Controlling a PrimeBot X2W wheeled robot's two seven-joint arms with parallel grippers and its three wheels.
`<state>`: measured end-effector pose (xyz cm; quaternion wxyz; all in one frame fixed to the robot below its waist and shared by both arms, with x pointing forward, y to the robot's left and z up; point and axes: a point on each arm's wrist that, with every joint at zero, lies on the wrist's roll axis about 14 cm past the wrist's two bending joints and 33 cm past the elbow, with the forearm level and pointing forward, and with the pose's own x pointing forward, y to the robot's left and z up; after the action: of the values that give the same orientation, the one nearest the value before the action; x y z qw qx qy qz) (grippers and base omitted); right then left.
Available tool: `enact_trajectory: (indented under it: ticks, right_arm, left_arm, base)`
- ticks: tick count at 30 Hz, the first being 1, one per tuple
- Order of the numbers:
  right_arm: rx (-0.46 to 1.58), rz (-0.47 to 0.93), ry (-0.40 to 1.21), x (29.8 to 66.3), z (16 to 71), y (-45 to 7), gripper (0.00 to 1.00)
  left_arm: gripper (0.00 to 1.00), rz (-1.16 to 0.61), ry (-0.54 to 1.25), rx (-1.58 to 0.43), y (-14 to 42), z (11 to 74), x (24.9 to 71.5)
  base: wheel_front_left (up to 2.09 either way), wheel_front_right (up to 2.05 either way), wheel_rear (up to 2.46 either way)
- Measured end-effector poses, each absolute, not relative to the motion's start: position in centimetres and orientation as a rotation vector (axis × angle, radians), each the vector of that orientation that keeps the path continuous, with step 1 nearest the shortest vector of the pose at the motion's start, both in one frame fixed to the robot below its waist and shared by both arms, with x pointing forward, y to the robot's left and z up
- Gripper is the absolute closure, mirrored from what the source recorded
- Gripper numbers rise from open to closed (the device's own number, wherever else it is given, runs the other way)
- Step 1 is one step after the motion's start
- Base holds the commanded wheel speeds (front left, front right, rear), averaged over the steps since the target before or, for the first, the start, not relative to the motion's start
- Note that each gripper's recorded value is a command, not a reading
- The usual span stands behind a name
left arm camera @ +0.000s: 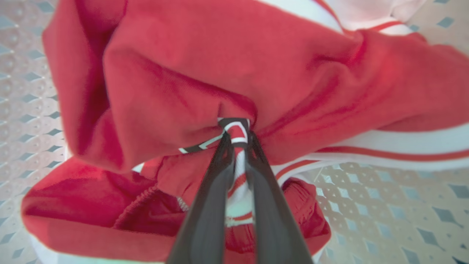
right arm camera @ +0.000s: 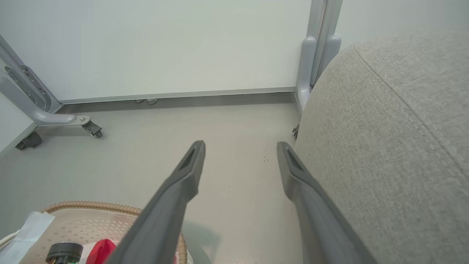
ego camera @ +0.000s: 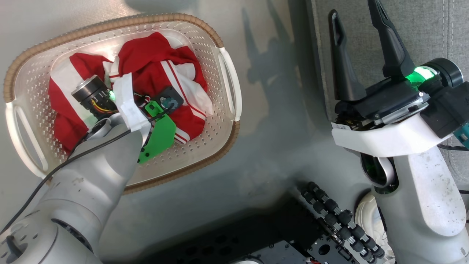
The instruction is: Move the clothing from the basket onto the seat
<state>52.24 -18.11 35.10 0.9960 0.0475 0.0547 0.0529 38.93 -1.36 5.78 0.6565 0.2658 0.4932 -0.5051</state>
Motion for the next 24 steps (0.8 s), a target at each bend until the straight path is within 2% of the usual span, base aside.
enact_trajectory:
  ticks: [12, 24]
  right_arm:
    - [0.099, 0.124, 0.070, 52.4, 37.3, -17.4, 0.00]
    - [0.083, 0.129, 0.051, 50.9, 40.2, -17.0, 0.00]
  left_arm:
    - [1.00, -1.181, 0.991, 0.493, -4.7, 9.4, 38.9]
    - [1.00, -1.139, 0.795, 0.363, -5.6, 16.6, 40.9]
  base:
    - [0.00, 0.00, 0.00]
    - [0.00, 0.00, 0.00]
